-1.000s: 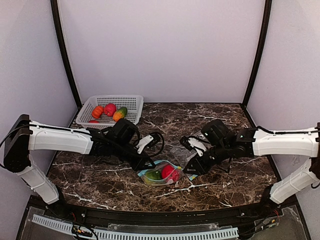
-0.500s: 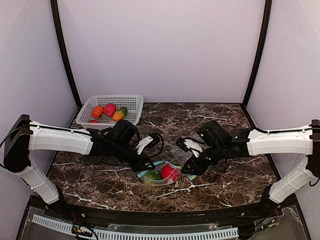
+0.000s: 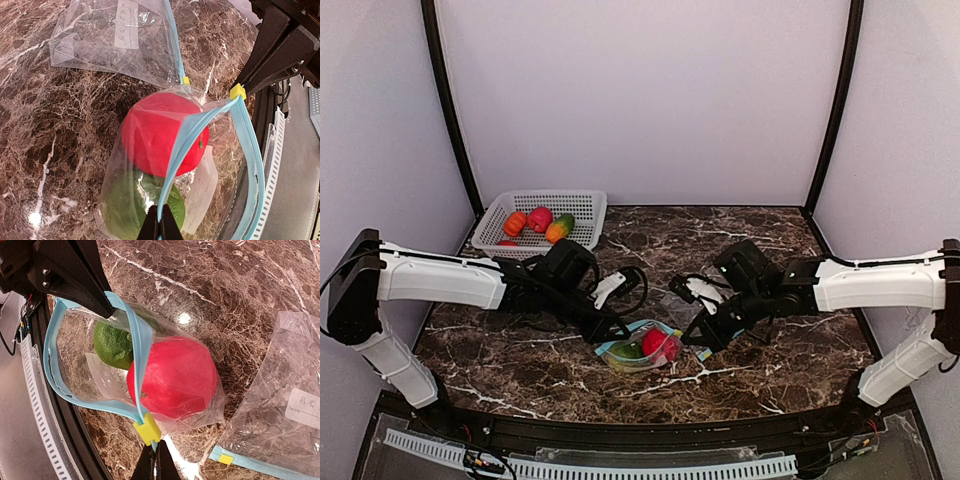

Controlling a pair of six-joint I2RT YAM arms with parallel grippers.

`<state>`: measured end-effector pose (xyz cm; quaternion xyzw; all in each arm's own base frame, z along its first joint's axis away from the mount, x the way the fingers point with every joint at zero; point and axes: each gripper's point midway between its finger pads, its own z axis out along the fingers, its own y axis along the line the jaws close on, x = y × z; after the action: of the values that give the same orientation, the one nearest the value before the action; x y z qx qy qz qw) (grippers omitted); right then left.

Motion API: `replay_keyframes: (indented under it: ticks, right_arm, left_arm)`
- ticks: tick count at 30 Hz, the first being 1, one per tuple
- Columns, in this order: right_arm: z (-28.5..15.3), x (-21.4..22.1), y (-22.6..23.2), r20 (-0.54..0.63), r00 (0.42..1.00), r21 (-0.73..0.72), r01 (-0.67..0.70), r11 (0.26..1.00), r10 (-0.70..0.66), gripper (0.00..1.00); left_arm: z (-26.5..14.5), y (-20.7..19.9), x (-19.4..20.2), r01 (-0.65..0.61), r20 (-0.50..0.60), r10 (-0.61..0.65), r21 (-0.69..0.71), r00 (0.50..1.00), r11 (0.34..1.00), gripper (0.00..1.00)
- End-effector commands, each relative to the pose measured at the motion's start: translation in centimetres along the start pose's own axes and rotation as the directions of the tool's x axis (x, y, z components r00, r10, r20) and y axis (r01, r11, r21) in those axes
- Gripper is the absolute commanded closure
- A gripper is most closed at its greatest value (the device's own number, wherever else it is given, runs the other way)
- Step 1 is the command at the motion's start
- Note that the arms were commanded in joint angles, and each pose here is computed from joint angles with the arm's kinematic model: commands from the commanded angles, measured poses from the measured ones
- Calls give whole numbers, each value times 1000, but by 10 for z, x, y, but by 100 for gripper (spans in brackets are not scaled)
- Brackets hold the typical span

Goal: Place the food in the zip-top bag and seal the zipper
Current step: Pass from the left arm to the right, then hold the zipper from the zipper food storage bag.

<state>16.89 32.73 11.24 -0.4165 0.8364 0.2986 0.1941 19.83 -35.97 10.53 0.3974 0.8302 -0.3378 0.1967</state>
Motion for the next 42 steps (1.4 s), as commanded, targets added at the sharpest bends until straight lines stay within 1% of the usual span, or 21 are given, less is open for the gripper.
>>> replay_keyframes:
  ticks: [1,3,5,6,7,8,9,10,11,12,15,17,21,26,28,31,33,34,38,42]
  right_arm:
    - [-3,-13,8,43,999,-19,32,999,-31,100]
    - [-6,-16,11,55,998,-27,37,999,-35,100]
    - [-10,-19,15,67,997,-43,46,998,-43,100]
    - [-12,-20,18,72,996,-53,52,997,-48,100]
    - [-14,-21,21,78,996,-64,59,996,-54,100]
    - [-16,-23,24,83,995,-78,67,995,-60,100]
    - [-18,-23,27,86,994,-91,73,993,-65,100]
    - [-20,-24,30,88,994,-105,80,991,-71,100]
    - [-23,-24,34,93,993,-120,90,989,-79,100]
    - [-25,-25,37,94,992,-132,96,987,-84,100]
    - [-30,-25,45,98,990,-169,115,979,-99,100]
    - [-31,-24,48,94,990,-186,122,975,-106,100]
    - [-33,-26,53,99,988,-210,135,968,-117,100]
    - [-34,-31,59,120,985,-240,152,959,-126,100]
    - [-34,-32,61,123,984,-248,156,956,-128,100]
    - [-33,-33,62,124,984,-256,159,954,-130,100]
    - [-34,-33,63,125,984,-261,159,952,-130,100]
    - [-34,-33,64,126,983,-265,160,951,-131,100]
    - [-33,-33,65,124,984,-272,159,949,-130,100]
    - [-32,-32,65,119,985,-281,156,947,-127,100]
  left_arm:
    - [2,2,9,18,-22,-18,10,1000,1000,99]
    - [1,2,9,18,-22,-18,6,1000,1000,99]
    - [-2,2,5,14,-13,-14,-1,1000,1000,96]
    - [-3,2,4,11,-10,-11,-3,1000,1000,87]
    - [-6,1,0,3,5,-3,-10,1000,1000,82]
    - [-8,0,-2,-4,9,4,-14,1000,1000,65]
    - [-14,-2,-10,-17,32,18,-21,999,1000,58]
    - [-18,-3,-13,-33,41,34,-25,999,999,45]
    - [-25,-5,-21,-52,68,54,-34,996,998,39]
    - [-33,-8,-28,-76,93,80,-41,992,996,30]
    - [-51,-15,-46,-135,153,144,-66,978,989,18]
    - [-62,-23,-57,-177,189,186,-62,964,982,14]
    - [-71,-49,-68,-252,229,244,7,942,968,12]
    - [-60,-85,-67,-345,235,313,109,920,932,12]
    - [-54,-96,-67,-361,247,319,149,915,921,15]
    - [-43,-103,-68,-356,258,304,185,917,916,26]
    - [-37,-104,-67,-356,258,302,194,918,914,31]
    - [-36,-106,-71,-367,279,308,195,910,909,33]
    - [-26,-105,-73,-371,293,306,199,906,907,40]
    - [-17,-98,-74,-377,295,319,167,901,911,44]
